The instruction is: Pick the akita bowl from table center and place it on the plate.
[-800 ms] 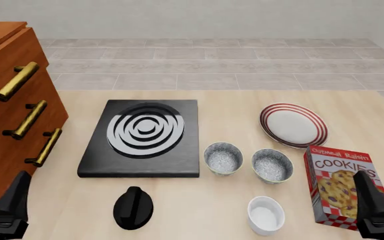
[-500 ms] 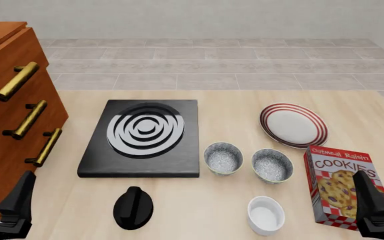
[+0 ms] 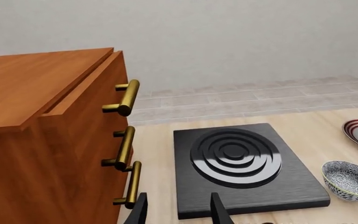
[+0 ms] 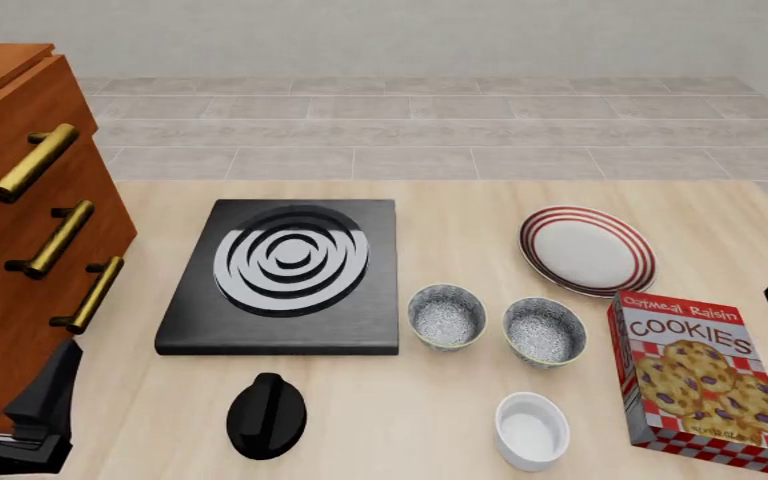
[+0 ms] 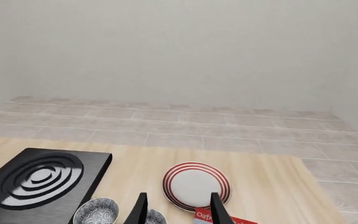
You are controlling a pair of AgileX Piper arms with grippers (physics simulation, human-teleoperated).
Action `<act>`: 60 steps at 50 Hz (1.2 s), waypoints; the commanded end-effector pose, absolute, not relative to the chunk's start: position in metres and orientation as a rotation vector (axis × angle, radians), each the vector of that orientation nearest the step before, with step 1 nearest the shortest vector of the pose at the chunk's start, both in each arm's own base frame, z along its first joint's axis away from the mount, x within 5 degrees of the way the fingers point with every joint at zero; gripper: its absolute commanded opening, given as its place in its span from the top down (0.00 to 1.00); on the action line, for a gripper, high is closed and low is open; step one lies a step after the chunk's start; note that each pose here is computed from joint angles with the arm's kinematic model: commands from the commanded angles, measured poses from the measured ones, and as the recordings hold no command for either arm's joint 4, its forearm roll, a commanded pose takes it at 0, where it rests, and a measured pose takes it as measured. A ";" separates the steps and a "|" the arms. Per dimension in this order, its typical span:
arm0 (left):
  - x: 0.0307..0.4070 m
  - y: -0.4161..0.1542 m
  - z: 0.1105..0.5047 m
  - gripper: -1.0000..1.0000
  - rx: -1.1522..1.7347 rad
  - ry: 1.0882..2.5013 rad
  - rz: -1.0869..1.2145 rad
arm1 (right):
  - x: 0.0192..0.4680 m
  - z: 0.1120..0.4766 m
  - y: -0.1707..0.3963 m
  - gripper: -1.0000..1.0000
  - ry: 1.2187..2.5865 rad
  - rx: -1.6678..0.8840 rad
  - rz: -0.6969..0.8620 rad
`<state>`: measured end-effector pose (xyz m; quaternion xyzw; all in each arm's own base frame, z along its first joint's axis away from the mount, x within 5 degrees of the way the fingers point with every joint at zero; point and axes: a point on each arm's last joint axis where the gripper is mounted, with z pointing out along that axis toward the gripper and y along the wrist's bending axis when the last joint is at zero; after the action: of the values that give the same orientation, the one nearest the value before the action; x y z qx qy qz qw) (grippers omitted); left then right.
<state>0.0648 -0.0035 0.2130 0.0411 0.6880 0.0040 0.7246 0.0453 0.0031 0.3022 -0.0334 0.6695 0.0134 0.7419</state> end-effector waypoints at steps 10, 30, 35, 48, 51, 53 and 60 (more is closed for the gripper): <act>0.069 -0.004 0.213 0.00 0.084 1.536 -0.005 | 0.101 0.317 0.027 0.00 1.611 -0.403 0.028; 0.072 -0.004 0.212 0.00 0.082 1.547 -0.013 | 0.160 0.285 0.080 0.00 1.668 -0.911 -0.050; 0.073 -0.005 0.212 0.00 0.082 1.551 -0.015 | 0.176 0.271 0.095 0.00 1.686 -1.005 -0.053; 0.076 -0.005 0.211 0.00 0.081 1.567 -0.013 | 0.198 0.242 0.127 0.00 1.699 -1.243 -0.074; 0.077 -0.004 0.211 0.00 0.076 1.570 -0.012 | 0.203 0.239 0.133 0.00 1.704 -1.288 -0.079; 0.077 -0.004 0.211 0.00 0.074 1.572 -0.012 | 0.204 0.235 0.138 0.00 1.707 -1.330 -0.076; 0.078 -0.005 0.211 0.00 0.079 1.575 -0.017 | 0.214 0.220 0.147 0.00 1.717 -1.404 -0.092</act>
<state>0.0763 -0.0045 0.2112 0.0352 0.7059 -0.0063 0.7074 0.2006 0.1288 0.2426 -0.5170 0.7036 -0.0307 0.4865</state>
